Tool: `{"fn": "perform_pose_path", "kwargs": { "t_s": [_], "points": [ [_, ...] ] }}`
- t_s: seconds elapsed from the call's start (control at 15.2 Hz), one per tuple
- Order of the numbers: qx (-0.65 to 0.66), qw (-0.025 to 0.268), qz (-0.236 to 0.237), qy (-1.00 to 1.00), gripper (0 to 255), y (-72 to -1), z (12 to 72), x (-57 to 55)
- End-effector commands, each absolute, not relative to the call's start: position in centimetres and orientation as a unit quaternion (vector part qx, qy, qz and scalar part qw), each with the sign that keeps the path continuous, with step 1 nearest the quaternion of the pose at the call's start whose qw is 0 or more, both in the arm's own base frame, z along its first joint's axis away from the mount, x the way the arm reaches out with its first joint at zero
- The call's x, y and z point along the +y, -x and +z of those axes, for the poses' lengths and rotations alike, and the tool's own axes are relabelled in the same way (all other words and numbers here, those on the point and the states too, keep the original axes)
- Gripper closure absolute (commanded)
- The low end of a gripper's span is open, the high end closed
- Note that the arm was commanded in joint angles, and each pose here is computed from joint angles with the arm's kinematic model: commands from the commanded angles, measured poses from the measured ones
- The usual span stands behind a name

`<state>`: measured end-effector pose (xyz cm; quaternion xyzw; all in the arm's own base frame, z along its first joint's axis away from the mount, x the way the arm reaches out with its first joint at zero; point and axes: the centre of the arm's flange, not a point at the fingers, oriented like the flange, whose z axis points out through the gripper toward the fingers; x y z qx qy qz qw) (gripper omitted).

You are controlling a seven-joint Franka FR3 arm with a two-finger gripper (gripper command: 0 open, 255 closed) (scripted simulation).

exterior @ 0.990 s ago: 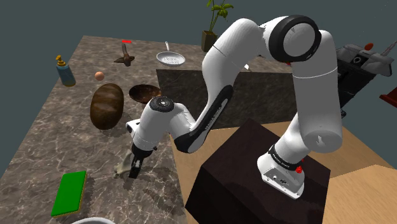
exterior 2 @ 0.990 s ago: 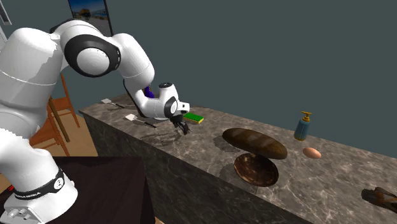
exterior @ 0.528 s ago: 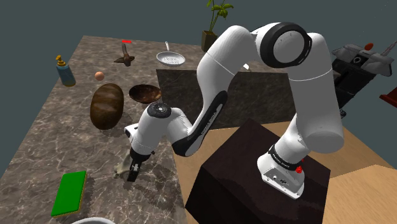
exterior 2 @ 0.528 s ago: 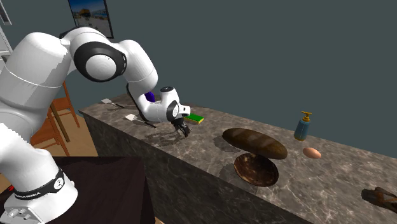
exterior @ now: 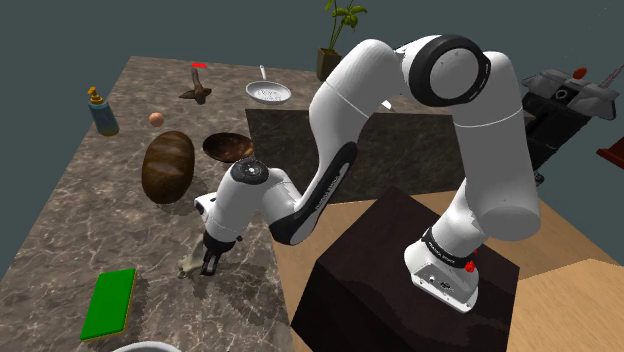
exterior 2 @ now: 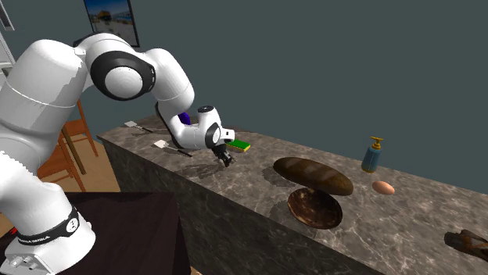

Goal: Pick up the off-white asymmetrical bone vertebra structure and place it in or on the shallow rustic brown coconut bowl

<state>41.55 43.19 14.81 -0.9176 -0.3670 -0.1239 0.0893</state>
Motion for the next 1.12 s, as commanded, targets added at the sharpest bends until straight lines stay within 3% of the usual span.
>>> {"fn": "perform_pose_path", "kwargs": {
  "t_s": [0.0, 1.06],
  "points": [
    [-0.369, 0.09, -0.12, 0.917, 255, -41.3, 14.5, 43.3],
    [-0.369, 0.09, -0.12, 0.917, 255, -41.2, 20.3, 43.2]
  ]
}}
